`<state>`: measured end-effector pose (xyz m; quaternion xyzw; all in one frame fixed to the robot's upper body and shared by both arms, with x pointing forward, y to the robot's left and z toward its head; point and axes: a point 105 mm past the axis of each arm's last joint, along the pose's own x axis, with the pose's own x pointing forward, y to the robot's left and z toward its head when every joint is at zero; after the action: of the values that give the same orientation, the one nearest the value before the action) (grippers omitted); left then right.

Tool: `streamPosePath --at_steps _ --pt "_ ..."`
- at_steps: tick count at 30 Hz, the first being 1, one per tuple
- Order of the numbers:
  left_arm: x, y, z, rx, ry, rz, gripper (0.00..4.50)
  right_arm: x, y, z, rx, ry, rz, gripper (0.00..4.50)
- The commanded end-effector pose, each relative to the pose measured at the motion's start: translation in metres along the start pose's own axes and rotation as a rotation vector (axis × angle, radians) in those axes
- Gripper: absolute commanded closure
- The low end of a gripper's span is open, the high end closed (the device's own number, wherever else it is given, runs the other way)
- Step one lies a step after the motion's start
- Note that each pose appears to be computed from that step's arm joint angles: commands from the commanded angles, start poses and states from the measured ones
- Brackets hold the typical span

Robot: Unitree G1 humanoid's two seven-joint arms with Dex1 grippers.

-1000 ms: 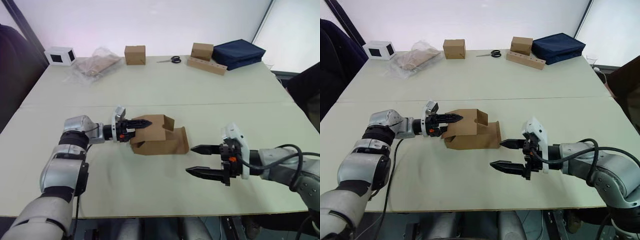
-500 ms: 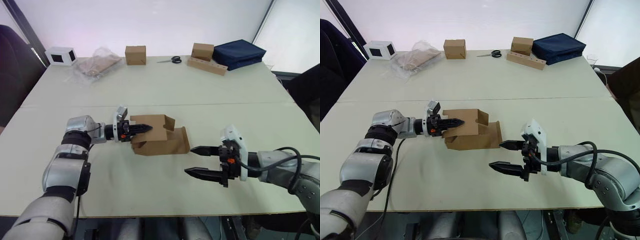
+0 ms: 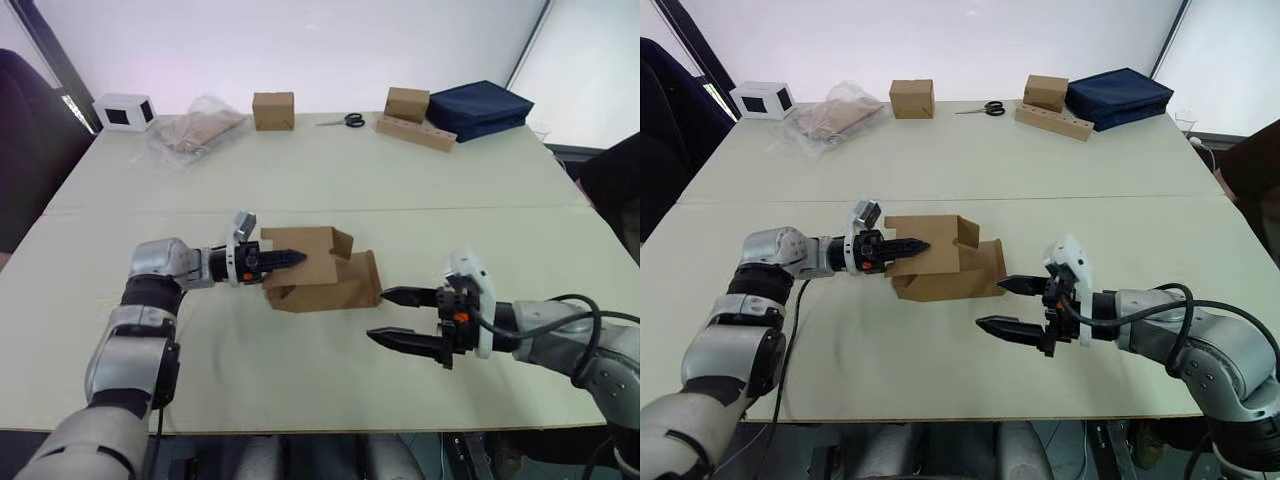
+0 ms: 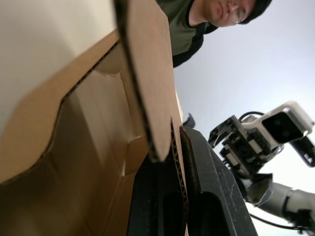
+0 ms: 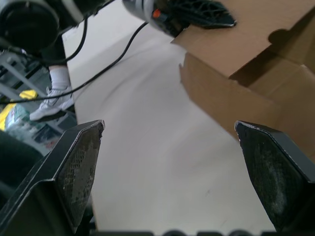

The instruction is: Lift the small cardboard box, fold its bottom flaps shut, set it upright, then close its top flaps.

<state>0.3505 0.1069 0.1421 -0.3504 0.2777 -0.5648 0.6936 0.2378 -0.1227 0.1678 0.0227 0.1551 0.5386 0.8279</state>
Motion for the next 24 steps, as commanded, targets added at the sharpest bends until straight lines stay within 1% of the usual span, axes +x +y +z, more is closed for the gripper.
streamPosePath --at_steps 1,2,7,10,12,14,17,19,20,24 --pt "-0.004 -0.033 0.024 0.233 -0.104 -0.078 4.41 -0.01 -0.009 0.029 -0.057 -0.13 -0.056 0.0" --pt "-0.006 -0.042 0.026 0.281 -0.111 -0.088 4.41 -0.013 -0.013 0.035 -0.065 -0.158 -0.077 0.0" --pt "-0.007 -0.085 0.033 0.527 -0.075 -0.129 4.41 -0.019 -0.032 0.066 -0.111 -0.298 -0.155 0.0" --pt "-0.008 -0.103 0.04 0.646 -0.056 -0.137 4.41 -0.021 -0.04 0.085 -0.119 -0.385 -0.188 0.0" --pt "-0.009 -0.115 0.044 0.724 -0.039 -0.142 4.41 -0.023 -0.041 0.1 -0.106 -0.454 -0.178 0.0" --pt "-0.011 -0.129 0.052 0.814 -0.033 -0.156 4.41 -0.024 -0.037 0.121 -0.093 -0.54 -0.145 0.0" --pt "-0.015 -0.142 0.06 0.881 -0.024 -0.171 4.41 -0.027 -0.028 0.143 -0.095 -0.615 -0.093 0.0" --pt "-0.019 -0.149 0.066 0.927 -0.022 -0.181 4.5 -0.031 -0.019 0.16 -0.111 -0.673 -0.048 0.58" --pt "-0.02 -0.15 0.068 0.94 -0.021 -0.184 4.5 -0.033 -0.017 0.166 -0.116 -0.689 -0.039 0.76" --pt "-0.019 -0.148 0.071 0.968 0.004 -0.18 4.5 -0.03 -0.015 0.176 -0.176 -0.682 -0.053 2.33"
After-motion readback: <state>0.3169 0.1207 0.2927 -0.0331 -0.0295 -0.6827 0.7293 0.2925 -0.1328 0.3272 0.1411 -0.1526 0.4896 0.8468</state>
